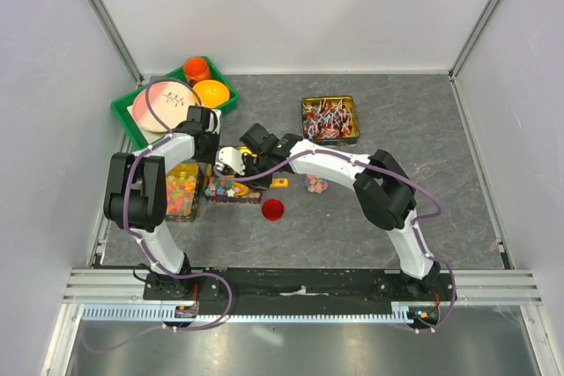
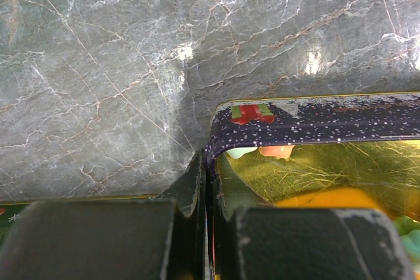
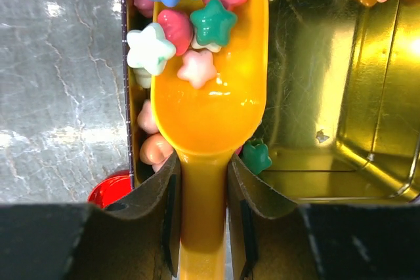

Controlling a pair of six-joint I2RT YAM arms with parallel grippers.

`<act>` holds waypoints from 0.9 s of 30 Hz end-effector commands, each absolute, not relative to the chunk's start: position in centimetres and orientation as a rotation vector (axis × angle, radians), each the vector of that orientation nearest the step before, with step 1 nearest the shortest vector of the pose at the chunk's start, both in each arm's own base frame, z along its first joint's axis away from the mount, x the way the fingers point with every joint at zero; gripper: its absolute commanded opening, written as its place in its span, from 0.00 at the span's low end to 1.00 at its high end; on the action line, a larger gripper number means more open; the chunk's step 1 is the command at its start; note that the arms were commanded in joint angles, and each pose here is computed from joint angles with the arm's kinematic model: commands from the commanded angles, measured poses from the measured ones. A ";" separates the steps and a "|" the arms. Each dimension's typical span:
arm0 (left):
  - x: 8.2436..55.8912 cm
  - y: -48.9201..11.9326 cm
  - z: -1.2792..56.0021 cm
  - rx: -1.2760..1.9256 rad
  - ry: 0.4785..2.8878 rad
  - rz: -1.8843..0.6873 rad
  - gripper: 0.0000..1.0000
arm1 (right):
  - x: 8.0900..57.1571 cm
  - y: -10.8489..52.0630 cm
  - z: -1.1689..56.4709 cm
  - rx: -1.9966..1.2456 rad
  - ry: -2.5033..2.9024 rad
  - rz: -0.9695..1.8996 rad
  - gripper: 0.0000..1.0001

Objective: Pack the candies
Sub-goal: Scoop the fake candies from the storage box.

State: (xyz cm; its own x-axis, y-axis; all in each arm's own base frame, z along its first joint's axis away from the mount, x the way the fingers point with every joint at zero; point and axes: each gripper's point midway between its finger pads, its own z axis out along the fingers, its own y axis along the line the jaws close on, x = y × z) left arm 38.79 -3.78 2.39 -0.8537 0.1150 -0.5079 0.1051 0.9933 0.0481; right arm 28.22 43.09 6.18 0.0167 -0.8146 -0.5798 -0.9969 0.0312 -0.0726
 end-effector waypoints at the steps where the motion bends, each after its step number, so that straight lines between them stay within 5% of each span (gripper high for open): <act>1: 42.8 -2.7 4.6 0.098 2.459 0.093 0.01 | 24.5 41.2 5.7 -1.870 1.926 0.680 0.00; 27: 42.9 -2.1 4.2 0.084 2.464 0.125 0.02 | 26.6 38.1 11.2 -1.701 1.784 0.713 0.00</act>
State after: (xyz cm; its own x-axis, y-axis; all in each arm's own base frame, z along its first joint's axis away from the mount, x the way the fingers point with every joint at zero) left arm 39.34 -3.39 2.42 -0.8491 0.1113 -0.5163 0.0907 0.9938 0.0650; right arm 27.70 39.41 8.28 -0.0349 -0.7158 -0.6975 -0.9976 0.0670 -0.0188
